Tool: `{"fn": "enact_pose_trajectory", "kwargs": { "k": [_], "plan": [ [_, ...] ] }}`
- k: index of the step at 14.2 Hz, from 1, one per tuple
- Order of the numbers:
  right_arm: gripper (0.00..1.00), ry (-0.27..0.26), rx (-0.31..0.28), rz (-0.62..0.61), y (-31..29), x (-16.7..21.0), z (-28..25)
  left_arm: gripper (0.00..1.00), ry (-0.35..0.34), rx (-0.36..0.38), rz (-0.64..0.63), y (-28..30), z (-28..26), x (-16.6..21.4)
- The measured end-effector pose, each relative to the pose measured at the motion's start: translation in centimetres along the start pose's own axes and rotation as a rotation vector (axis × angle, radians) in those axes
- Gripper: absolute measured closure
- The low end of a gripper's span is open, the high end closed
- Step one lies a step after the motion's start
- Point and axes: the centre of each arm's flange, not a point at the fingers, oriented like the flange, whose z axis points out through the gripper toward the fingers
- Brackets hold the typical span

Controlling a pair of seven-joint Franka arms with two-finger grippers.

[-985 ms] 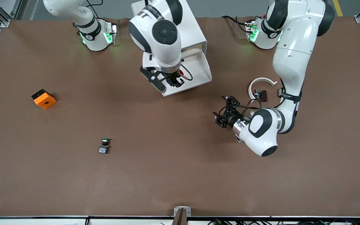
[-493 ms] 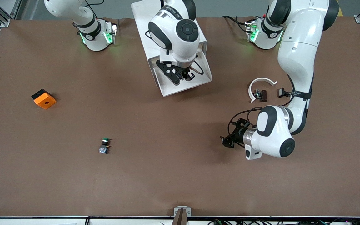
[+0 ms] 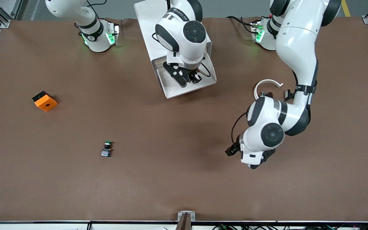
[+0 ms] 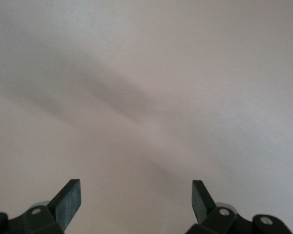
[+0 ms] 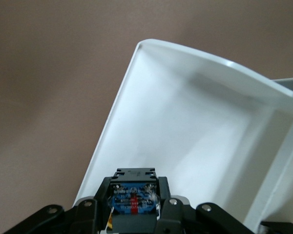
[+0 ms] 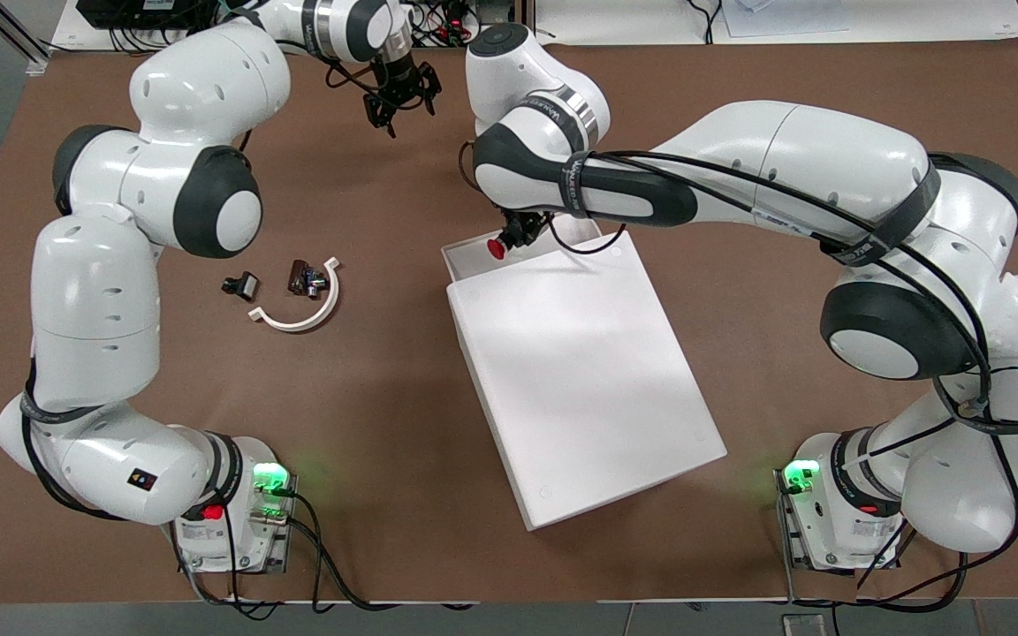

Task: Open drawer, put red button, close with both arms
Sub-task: 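Release the red button into the drawer while the left gripper draws back, then withdraw the right gripper while the left gripper returns to the drawer front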

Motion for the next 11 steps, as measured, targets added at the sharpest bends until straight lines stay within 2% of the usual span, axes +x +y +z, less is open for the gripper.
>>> {"fn": "enact_pose_trajectory", "kwargs": {
  "k": [3,9,10,11],
  "plan": [
    [0.59,-0.003,0.024,-0.001,-0.4,-0.2,0.2,0.00,0.044,-0.050,0.033,1.7,-0.5,-1.6],
    [0.59,0.000,0.019,-0.009,-0.4,-0.8,0.6,0.00,0.052,-0.067,0.059,2.6,-0.6,-2.8],
    [0.53,0.001,0.019,-0.009,-0.3,-0.8,0.6,0.00,0.051,-0.067,0.062,2.7,-0.5,-3.0],
    [0.43,0.010,0.021,-0.010,-0.3,-1.0,0.7,0.00,0.050,-0.068,0.065,2.8,-0.5,-3.2]
  ]
}}
